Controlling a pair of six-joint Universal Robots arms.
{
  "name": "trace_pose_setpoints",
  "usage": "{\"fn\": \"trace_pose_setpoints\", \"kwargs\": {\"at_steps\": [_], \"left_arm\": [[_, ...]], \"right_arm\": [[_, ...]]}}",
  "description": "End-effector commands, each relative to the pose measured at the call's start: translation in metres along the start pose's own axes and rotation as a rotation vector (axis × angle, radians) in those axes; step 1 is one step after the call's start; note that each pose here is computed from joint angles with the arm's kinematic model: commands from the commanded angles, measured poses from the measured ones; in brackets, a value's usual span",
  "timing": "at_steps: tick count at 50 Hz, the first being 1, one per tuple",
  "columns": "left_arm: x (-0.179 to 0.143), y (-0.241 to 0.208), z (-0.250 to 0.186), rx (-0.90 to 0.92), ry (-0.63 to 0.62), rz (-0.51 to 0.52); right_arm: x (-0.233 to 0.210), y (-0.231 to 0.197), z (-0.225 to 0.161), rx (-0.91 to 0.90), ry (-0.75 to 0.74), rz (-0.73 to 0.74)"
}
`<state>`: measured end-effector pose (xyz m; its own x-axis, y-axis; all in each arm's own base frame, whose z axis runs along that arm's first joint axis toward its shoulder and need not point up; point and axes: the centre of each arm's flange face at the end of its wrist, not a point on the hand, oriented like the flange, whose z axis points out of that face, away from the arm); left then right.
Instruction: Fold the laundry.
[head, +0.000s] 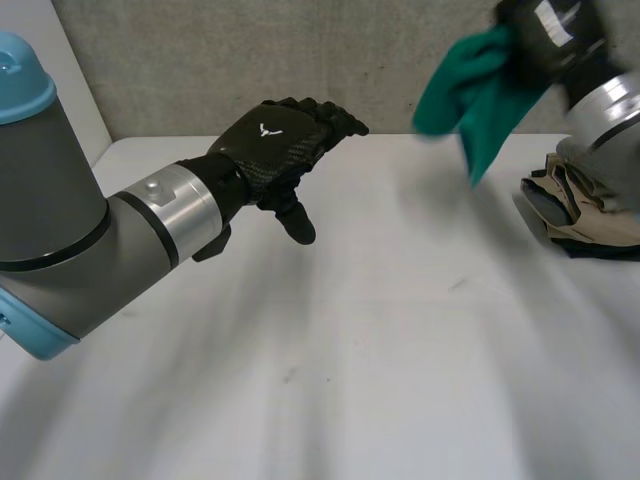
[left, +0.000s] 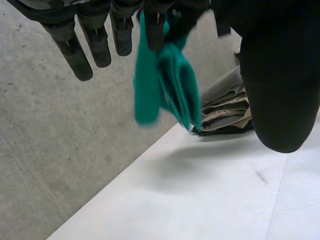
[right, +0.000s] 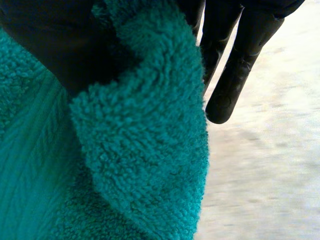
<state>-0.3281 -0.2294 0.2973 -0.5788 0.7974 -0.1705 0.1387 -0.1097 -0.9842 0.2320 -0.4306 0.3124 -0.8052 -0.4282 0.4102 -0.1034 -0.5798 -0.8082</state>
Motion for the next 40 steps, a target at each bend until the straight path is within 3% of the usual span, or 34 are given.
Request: {"fn": "trace_pose_setpoints", "kwargs": {"at_steps": [1,7,20,34,40], "left_arm": [[-0.001,-0.004,-0.002,0.011,-0.004,0.005],[0.001,-0.003,-0.002,0.008,0.002,-0.015],[0.006,0.005,-0.004,-0.017,0.014,-0.051],[0.007,0.007,-0.005,-0.026,0.014,-0.054],[0.007,0.007,-0.005,-0.024,0.015,-0.054]], "right_arm": [[0.1,0.002,0.001,0.083,0.151,0.01],[0.157,0.051,-0.033,0.003,0.216,-0.035],[0.172,0.175,-0.135,-0.259,0.225,0.003],[0.175,0.158,-0.161,-0.358,0.245,0.005],[0.19,0.116,-0.171,-0.419,0.269,-0.051]]}}
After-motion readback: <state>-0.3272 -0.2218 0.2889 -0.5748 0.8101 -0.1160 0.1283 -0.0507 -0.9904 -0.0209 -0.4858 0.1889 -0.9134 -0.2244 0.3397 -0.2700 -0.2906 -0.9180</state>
